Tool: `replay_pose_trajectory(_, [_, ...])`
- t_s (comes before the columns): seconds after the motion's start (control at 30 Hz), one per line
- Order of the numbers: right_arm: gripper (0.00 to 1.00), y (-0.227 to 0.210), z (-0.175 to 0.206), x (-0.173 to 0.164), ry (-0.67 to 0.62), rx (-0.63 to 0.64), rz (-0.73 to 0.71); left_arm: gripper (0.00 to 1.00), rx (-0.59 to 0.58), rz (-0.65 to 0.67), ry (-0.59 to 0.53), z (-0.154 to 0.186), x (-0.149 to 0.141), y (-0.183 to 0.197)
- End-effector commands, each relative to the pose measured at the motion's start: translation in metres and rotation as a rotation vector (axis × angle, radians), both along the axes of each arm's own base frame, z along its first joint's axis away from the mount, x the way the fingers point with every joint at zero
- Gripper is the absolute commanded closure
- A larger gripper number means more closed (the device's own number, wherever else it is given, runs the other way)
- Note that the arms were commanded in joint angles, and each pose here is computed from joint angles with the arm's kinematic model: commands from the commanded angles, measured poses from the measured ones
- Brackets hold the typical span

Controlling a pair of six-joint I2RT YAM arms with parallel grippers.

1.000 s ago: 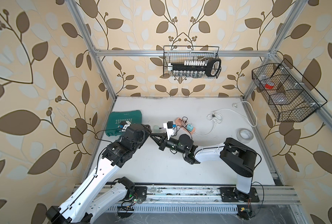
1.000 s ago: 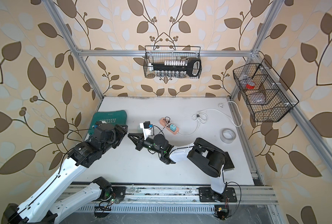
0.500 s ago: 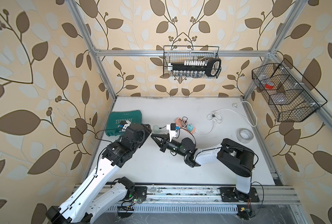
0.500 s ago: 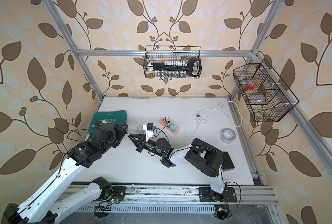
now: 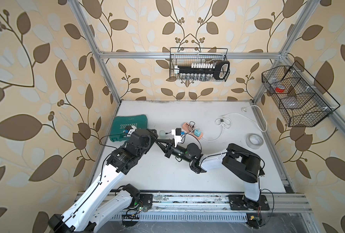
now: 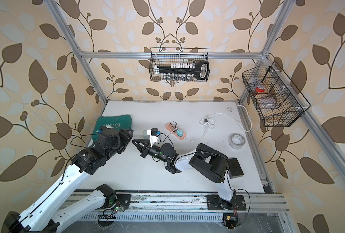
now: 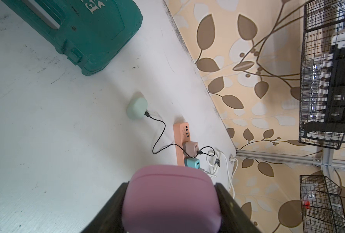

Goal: Charge the bluetooth headset
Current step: Insert the charging cable into the bluetooth headset.

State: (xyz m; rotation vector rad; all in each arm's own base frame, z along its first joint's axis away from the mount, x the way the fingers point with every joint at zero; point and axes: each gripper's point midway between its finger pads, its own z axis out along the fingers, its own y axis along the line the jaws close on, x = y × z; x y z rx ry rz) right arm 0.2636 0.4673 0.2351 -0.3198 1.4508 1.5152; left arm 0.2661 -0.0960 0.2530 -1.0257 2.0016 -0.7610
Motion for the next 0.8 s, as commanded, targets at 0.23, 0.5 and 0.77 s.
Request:
replay_pose_trajectory(0.23, [0.93, 0.005, 0.015, -0.001, -0.041, 0.051, -0.002, 0.71, -0.026, -0.042, -0.024, 0.004, -0.002, -0.008])
replay_pose_trajectory(0.5, [0.93, -0.001, 0.020, -0.006, -0.086, 0.033, -0.010, 0.71, -0.036, -0.060, -0.015, 0.001, -0.002, -0.013])
replay_pose_trajectory(0.77, [0.93, -0.009, 0.024, -0.007, -0.089, 0.033, -0.029, 0.71, -0.027, -0.050, -0.014, 0.001, -0.004, -0.009])
